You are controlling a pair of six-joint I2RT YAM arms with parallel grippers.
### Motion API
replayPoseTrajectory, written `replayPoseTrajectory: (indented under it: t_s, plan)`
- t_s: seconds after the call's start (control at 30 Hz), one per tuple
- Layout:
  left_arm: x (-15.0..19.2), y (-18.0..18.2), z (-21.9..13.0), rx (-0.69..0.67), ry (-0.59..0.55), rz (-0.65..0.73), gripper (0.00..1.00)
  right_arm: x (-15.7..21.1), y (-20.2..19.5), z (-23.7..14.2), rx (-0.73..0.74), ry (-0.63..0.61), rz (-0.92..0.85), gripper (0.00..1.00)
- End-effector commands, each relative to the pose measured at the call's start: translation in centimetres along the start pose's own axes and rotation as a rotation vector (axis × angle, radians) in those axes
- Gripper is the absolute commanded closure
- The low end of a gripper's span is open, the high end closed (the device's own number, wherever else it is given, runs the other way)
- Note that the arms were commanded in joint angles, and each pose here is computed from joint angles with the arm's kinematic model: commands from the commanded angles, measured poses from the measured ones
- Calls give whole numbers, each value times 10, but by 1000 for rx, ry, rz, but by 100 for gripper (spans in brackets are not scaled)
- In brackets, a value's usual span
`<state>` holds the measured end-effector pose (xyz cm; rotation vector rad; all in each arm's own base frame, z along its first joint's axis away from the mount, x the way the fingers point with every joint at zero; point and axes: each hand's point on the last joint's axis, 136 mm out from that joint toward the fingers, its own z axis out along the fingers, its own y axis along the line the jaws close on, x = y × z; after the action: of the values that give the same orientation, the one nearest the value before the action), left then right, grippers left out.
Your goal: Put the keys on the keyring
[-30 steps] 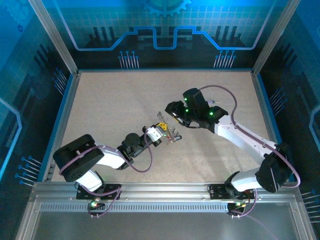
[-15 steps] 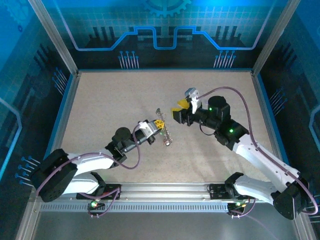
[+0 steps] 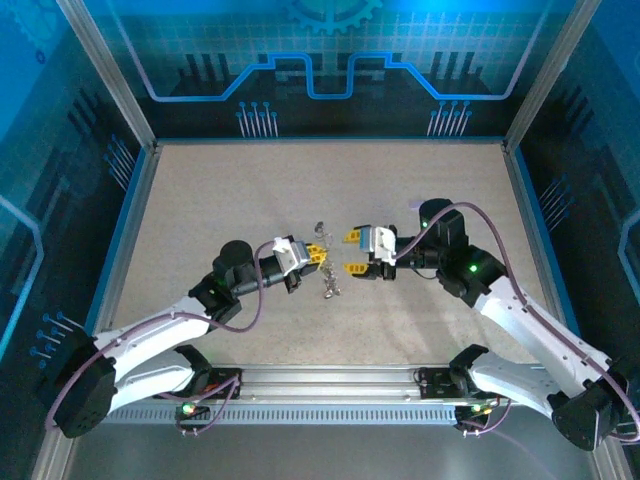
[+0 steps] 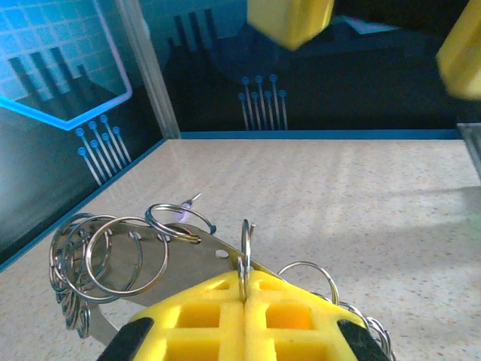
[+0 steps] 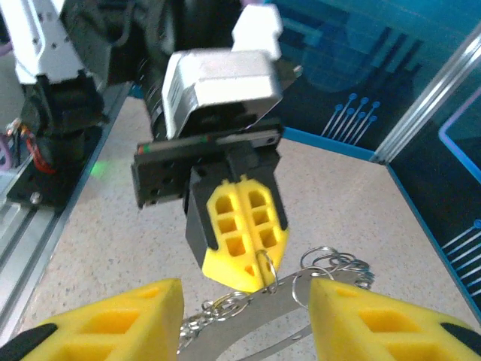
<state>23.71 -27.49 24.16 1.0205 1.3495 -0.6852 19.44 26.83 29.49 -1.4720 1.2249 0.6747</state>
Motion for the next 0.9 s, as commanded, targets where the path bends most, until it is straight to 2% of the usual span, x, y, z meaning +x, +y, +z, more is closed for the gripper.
replayPoseTrajectory:
  t_s: [0.0,0.1,0.2,0.33,0.5,0.73,0.87]
  plan:
    - [-25,-9,-3,79,-38,39,100,0,10,2,-47,-2,-80,52]
    - [-29,-13,-5,104,-44,37,100,15,8,9,-44,86,-143,54]
    - [-30,-16,-4,126,-47,35,100,21,14,20,-84,151,-211,61]
    - [-31,-17,-3,139,-49,26,100,18,6,29,-55,132,-216,62]
    - [-30,-20,-4,155,-53,51,100,24,-3,27,-16,171,-224,63]
    - [-33,-21,-2,167,-66,55,100,20,6,26,-74,139,-195,64]
    - [-36,-20,-1,167,-76,52,100,20,13,28,-104,137,-193,73]
